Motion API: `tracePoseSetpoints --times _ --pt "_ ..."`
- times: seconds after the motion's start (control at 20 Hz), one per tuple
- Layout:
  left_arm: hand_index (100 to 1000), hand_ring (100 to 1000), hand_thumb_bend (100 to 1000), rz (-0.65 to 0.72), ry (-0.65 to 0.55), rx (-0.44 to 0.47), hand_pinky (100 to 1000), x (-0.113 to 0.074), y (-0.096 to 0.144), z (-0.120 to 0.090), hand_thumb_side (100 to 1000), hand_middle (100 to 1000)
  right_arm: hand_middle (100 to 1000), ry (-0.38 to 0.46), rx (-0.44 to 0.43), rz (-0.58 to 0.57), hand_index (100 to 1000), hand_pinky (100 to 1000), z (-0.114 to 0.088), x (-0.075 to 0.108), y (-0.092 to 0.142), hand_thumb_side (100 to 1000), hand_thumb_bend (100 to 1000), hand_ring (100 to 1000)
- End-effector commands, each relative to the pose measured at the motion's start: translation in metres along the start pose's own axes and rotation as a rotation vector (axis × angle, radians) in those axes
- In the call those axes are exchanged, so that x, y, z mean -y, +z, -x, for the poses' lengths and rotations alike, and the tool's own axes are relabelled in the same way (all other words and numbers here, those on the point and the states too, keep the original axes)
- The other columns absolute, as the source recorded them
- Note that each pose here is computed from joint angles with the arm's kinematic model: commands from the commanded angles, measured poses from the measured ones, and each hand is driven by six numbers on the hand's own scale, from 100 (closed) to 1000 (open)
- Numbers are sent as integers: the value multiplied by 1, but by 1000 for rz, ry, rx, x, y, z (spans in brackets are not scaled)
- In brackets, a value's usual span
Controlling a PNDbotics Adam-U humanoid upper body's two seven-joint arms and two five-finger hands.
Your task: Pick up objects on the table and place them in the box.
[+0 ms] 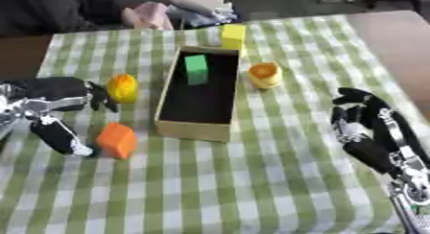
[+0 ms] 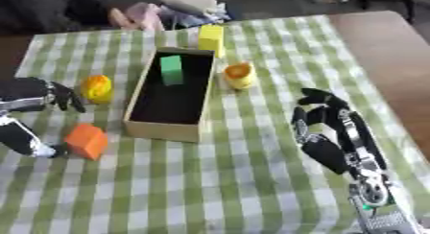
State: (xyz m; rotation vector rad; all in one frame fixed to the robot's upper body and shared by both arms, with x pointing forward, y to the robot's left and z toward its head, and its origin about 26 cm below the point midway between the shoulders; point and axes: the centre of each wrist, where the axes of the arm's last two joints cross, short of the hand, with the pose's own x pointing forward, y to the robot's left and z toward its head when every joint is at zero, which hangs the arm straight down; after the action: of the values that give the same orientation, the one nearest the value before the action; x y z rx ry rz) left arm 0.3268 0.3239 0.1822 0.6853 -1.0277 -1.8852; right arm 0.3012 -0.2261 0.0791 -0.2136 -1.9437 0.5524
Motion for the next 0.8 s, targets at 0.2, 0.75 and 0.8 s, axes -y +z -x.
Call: tracePoseSetpoints --times 0.2,0.75,0.8 --pt "878 800 504 -21 -69 -17 817 4 -14 8 246 828 675 11 20 -4 830 600 -4 5 -3 414 100 559" --pt "699 654 294 -132 -77 26 752 12 -35 7 102 628 674 5 21 -1 829 600 -4 4 -3 413 100 559" --pt "671 634 272 -161 -71 34 743 10 -35 7 100 597 674 5 21 -1 829 600 -4 4 -3 413 100 559"
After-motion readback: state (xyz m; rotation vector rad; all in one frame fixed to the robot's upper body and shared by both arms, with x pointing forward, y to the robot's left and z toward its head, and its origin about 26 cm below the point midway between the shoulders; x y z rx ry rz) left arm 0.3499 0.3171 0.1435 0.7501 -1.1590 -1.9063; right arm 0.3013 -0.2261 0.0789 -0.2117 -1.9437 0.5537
